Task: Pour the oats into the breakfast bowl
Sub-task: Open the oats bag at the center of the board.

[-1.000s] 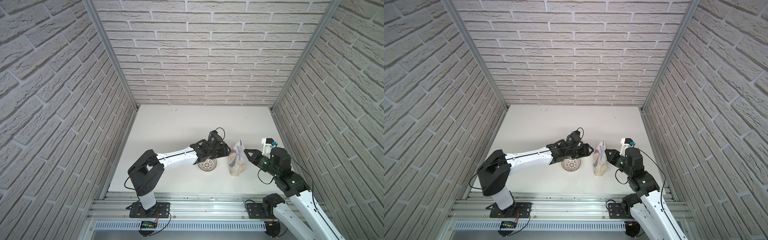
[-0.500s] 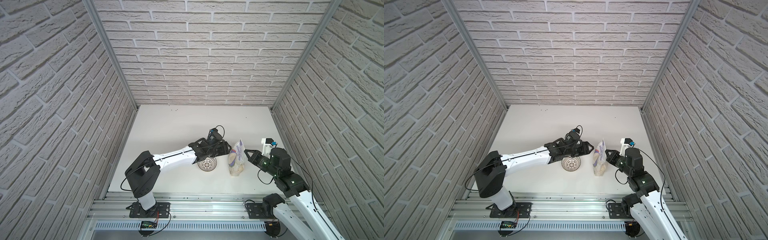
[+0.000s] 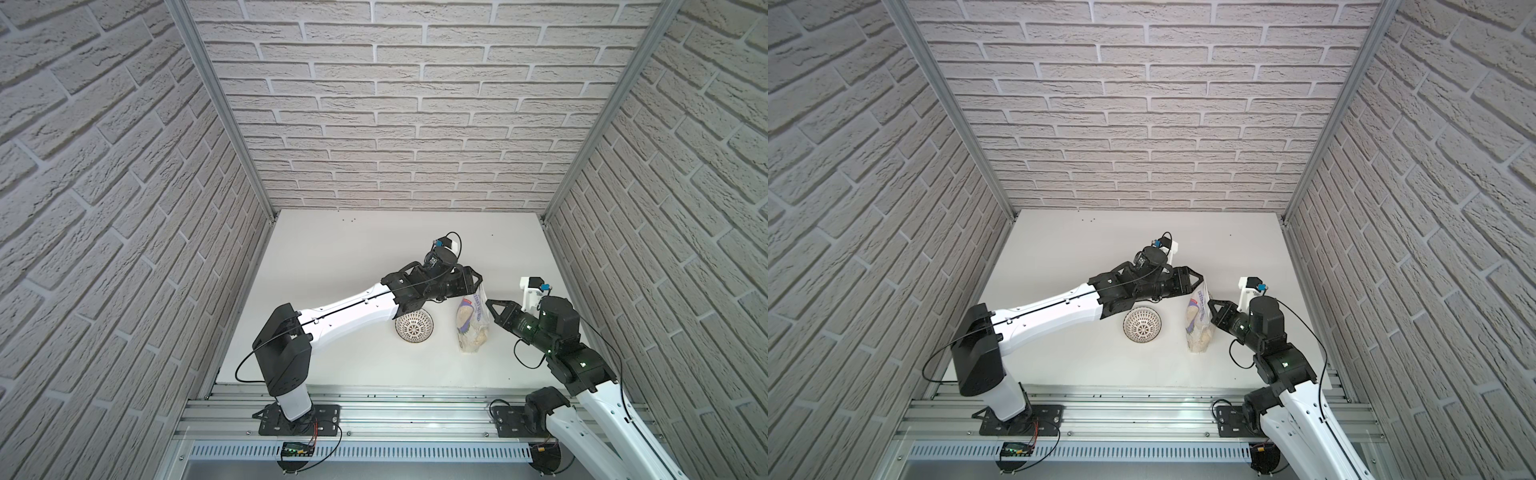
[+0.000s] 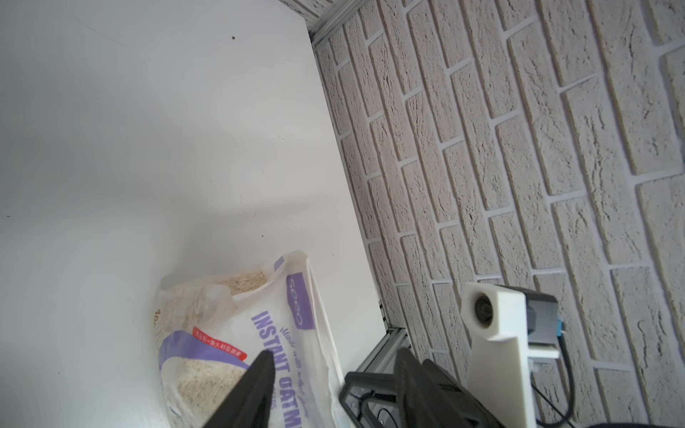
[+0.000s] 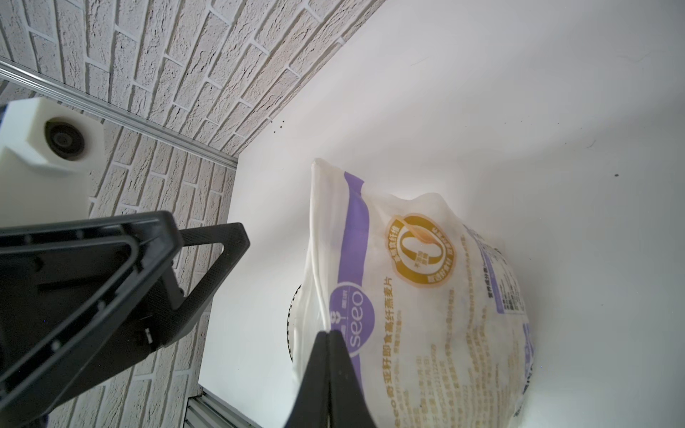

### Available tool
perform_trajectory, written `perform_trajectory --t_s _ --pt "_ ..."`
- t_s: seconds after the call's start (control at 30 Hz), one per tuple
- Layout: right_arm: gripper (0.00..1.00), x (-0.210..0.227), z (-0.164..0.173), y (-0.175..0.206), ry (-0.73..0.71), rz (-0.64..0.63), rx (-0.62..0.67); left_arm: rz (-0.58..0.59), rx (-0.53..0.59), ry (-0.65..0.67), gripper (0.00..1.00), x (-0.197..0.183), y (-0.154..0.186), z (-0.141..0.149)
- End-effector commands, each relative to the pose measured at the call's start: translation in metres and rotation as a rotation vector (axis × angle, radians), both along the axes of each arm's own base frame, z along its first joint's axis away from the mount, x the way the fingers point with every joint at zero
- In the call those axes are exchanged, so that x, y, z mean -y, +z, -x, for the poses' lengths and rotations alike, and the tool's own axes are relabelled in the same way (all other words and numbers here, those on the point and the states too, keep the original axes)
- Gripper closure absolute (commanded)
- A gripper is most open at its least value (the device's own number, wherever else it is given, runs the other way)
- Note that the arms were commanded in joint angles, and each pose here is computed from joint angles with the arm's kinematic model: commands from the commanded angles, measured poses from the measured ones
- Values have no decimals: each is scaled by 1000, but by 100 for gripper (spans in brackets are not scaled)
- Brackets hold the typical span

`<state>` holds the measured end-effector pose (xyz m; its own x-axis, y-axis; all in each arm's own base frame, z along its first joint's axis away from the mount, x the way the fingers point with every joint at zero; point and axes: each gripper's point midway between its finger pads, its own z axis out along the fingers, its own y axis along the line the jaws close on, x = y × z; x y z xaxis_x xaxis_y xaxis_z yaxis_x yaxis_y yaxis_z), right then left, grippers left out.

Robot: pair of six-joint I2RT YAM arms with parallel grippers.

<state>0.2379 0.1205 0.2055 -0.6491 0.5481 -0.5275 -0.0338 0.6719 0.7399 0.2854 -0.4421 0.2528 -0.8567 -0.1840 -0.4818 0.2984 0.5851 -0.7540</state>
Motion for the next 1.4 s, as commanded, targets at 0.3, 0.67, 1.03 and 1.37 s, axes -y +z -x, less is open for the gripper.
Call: perform_trajectory --t_s 0.3,0.67,1.03,1.37 --pt "97 1 5 -22 10 20 -55 -65 -40 -54 62 21 -25 13" --pt "90 -5 8 -15 42 1 -52 -96 -70 -67 91 27 -39 16" --pt "76 -8 11 -11 79 24 -76 -98 -81 -83 100 33 -39 17" --pt "96 28 9 11 -38 248 -62 -192 17 -18 100 11 -15 4"
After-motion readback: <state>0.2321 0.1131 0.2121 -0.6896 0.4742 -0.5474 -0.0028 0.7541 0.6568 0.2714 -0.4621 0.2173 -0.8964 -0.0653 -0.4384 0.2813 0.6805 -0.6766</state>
